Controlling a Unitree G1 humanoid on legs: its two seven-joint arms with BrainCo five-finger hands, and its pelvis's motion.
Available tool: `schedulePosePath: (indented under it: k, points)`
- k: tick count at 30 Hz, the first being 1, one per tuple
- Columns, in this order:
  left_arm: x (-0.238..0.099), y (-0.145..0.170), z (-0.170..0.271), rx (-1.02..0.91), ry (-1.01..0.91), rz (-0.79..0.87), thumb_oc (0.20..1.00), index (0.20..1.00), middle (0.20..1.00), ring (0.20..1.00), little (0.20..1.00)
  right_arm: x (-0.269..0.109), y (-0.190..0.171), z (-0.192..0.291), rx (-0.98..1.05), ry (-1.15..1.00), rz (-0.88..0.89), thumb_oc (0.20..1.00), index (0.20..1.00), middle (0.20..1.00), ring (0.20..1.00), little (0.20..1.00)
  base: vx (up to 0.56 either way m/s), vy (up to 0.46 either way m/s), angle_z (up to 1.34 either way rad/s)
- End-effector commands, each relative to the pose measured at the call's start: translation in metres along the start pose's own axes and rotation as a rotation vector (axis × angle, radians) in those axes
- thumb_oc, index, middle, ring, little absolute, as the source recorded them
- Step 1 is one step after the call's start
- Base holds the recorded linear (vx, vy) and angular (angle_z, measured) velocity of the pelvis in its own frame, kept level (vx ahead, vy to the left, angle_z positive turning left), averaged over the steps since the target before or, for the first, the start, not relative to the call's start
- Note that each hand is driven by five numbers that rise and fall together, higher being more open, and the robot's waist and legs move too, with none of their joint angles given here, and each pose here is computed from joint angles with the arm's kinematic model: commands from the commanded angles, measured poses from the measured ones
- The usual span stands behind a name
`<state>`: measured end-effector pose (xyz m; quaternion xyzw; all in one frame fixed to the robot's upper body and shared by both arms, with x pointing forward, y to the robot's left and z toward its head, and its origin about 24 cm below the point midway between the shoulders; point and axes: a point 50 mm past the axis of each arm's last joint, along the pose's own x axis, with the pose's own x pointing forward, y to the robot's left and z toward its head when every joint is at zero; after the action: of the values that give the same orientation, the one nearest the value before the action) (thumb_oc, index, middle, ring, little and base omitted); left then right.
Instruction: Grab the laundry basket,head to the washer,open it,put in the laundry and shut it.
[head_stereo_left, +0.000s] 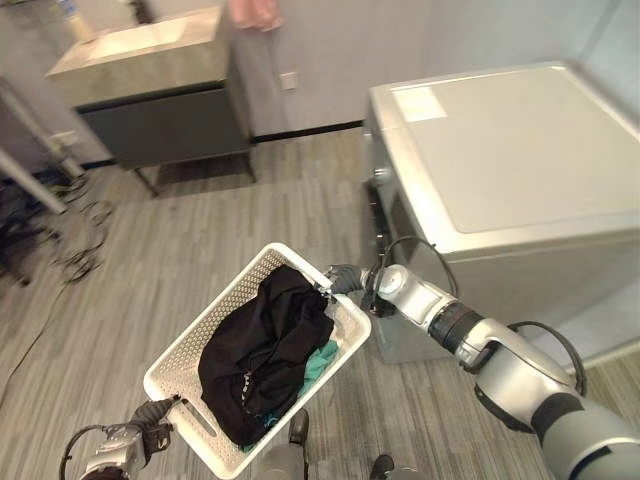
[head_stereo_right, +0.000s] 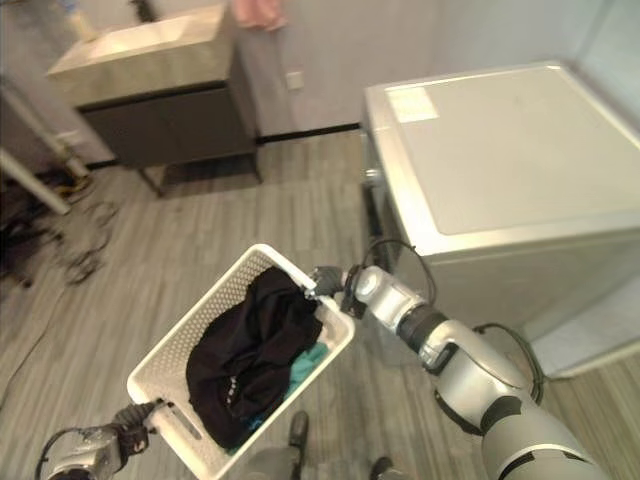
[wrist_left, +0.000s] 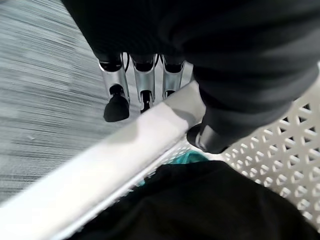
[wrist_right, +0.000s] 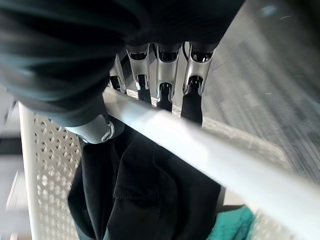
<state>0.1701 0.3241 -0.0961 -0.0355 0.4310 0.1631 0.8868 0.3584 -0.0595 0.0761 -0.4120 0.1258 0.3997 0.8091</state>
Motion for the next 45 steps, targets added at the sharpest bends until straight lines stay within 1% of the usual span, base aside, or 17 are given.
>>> schedulePosePath:
  k: [1,4,5,7,8,12,13,16,18,20,21,22,28,34,35,38,45]
  points:
    - [-0.002,0.02,0.062,-0.056,-0.189,0.084,0.2,0.2,0.2,0.2,0.2,-0.003,0.012,0.151,-0.169,-0.525,0.123,0.2,0.2,0.2,0.2,0.2,0.09,0.057,0.04]
    - [-0.003,0.024,0.062,-0.1,-0.199,0.089,0.2,0.2,0.2,0.2,0.2,-0.003,0.014,0.158,-0.185,-0.53,0.127,0.2,0.2,0.2,0.2,0.2,0.1,0.074,0.14]
    - [-0.004,0.022,0.073,-0.198,-0.249,0.067,0.2,0.2,0.2,0.2,0.2,-0.003,0.014,0.166,-0.224,-0.52,0.14,0.2,0.2,0.2,0.2,0.2,0.08,0.069,-0.11]
    - [-0.004,0.021,0.074,-0.201,-0.252,0.064,0.2,0.2,0.2,0.2,0.2,-0.003,0.014,0.168,-0.232,-0.521,0.135,0.2,0.2,0.2,0.2,0.2,0.05,0.034,-0.13]
    - [-0.005,0.013,0.089,-0.22,-0.305,0.022,0.2,0.2,0.2,0.2,0.2,-0.007,0.012,0.177,-0.32,-0.513,0.126,0.2,0.2,0.2,0.2,0.2,0.06,0.022,-0.17]
    - [-0.016,-0.013,0.136,-0.291,-0.476,-0.107,0.2,0.2,0.2,0.2,0.2,-0.021,-0.008,0.206,-0.386,-0.567,0.017,0.2,0.2,0.2,0.2,0.2,0.05,0.01,-0.12]
    - [-0.026,-0.031,0.161,-0.309,-0.564,-0.197,0.2,0.2,0.2,0.2,0.2,-0.024,-0.021,0.207,-0.345,-0.557,-0.038,0.2,0.2,0.2,0.2,0.2,0.04,-0.018,-0.13]
    - [-0.038,-0.047,0.184,-0.299,-0.65,-0.265,0.2,0.2,0.2,0.2,0.2,-0.025,-0.037,0.199,-0.339,-0.516,-0.098,0.2,0.2,0.2,0.2,0.2,0.03,-0.016,-0.05]
    - [-0.061,-0.067,0.219,-0.262,-0.774,-0.372,0.2,0.2,0.2,0.2,0.2,-0.038,-0.068,0.191,-0.322,-0.484,-0.202,0.2,0.2,0.2,0.2,0.2,0.03,-0.028,-0.06]
    - [-0.103,-0.098,0.269,-0.186,-0.952,-0.507,0.2,0.2,0.2,0.2,0.2,-0.058,-0.103,0.182,-0.331,-0.439,-0.316,0.2,0.2,0.2,0.2,0.2,0.02,-0.046,-0.02]
    - [-0.122,-0.127,0.296,-0.121,-1.021,-0.569,0.2,0.2,0.2,0.2,0.2,-0.071,-0.124,0.175,-0.346,-0.38,-0.38,0.2,0.2,0.2,0.2,0.2,0.02,-0.05,-0.04]
    - [-0.128,-0.14,0.308,-0.098,-1.04,-0.586,0.2,0.2,0.2,0.2,0.2,-0.078,-0.136,0.172,-0.341,-0.348,-0.42,0.2,0.2,0.2,0.2,0.2,0.0,-0.037,-0.03]
    - [-0.129,-0.169,0.342,-0.027,-0.999,-0.533,0.2,0.2,0.2,0.2,0.2,-0.106,-0.176,0.161,-0.299,-0.24,-0.518,0.2,0.2,0.2,0.2,0.2,0.01,-0.03,-0.18]
    - [-0.153,-0.199,0.374,0.104,-1.017,-0.481,0.2,0.2,0.2,0.2,0.2,-0.15,-0.219,0.148,-0.215,-0.114,-0.661,0.2,0.2,0.2,0.2,0.2,0.01,-0.026,-0.2]
    - [-0.167,-0.209,0.384,0.157,-1.039,-0.454,0.2,0.2,0.2,0.2,0.2,-0.174,-0.237,0.135,-0.172,-0.044,-0.74,0.2,0.2,0.2,0.2,0.2,0.0,-0.043,-0.08]
    - [-0.185,-0.222,0.395,0.234,-1.065,-0.418,0.2,0.2,0.2,0.2,0.2,-0.212,-0.257,0.117,-0.102,0.05,-0.87,0.2,0.2,0.2,0.2,0.2,0.0,-0.049,-0.09]
    - [-0.217,-0.259,0.401,0.343,-1.119,-0.418,0.2,0.2,0.2,0.2,0.2,-0.259,-0.273,0.102,-0.074,0.186,-1.001,0.2,0.2,0.2,0.2,0.2,0.03,-0.05,-0.14]
